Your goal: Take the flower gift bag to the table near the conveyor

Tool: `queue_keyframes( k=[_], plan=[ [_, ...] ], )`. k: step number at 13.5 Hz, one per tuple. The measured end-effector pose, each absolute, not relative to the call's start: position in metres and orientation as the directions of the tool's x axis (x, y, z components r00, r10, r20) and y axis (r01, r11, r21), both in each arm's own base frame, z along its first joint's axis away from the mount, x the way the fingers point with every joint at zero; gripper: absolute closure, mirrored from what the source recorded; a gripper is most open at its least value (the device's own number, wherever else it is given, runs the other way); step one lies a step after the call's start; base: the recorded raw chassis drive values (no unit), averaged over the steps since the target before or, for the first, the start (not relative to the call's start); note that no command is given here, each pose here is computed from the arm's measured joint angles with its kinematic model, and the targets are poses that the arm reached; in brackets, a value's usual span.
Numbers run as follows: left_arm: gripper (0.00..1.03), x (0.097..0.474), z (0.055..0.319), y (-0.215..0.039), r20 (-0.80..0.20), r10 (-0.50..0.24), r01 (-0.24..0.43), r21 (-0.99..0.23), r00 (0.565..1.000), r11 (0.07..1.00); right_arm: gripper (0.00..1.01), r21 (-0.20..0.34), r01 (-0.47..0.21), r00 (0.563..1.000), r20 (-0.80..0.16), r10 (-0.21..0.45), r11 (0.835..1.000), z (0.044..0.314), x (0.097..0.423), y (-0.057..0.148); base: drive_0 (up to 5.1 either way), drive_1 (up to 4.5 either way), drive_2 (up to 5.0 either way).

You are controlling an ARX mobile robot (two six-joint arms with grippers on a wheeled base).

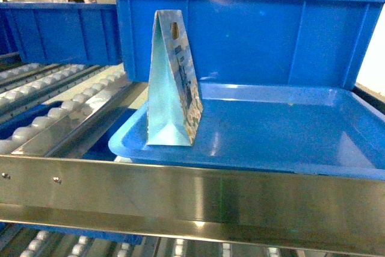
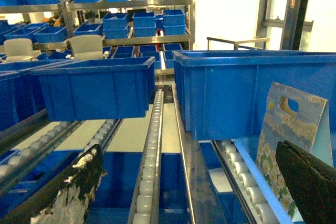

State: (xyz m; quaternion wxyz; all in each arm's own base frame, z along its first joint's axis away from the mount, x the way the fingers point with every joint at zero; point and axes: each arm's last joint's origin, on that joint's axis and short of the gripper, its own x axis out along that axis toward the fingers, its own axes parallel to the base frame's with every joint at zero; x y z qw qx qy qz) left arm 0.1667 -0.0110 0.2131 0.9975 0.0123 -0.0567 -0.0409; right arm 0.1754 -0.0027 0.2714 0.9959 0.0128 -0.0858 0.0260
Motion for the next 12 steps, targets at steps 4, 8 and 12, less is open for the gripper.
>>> queue_keyframes(
  k=[4, 8, 12],
  plan=[
    [0.05, 0.167, 0.213, -0.011, 0.112, -0.083, 0.08, 0.029, 0.99, 0.996, 0.99, 0.022, -0.044, 0.986, 0.163, 0.039, 0.999, 0.254, 0.139, -0.007, 0.0, 0.0, 0.0],
    [0.05, 0.167, 0.213, -0.011, 0.112, -0.083, 0.081, 0.029, 0.99, 0.996, 0.99, 0.021, -0.03, 0.988, 0.151, 0.027, 0.999, 0.228, 0.11, -0.002, 0.0, 0.0, 0.0],
    [0.05, 0.167, 0.213, -0.011, 0.112, -0.083, 0.08, 0.029, 0.99, 0.996, 0.99, 0.023, -0.022, 0.99, 0.142, 0.019, 1.0, 0.227, 0.108, 0.001, 0.0, 0.0, 0.0]
  ],
)
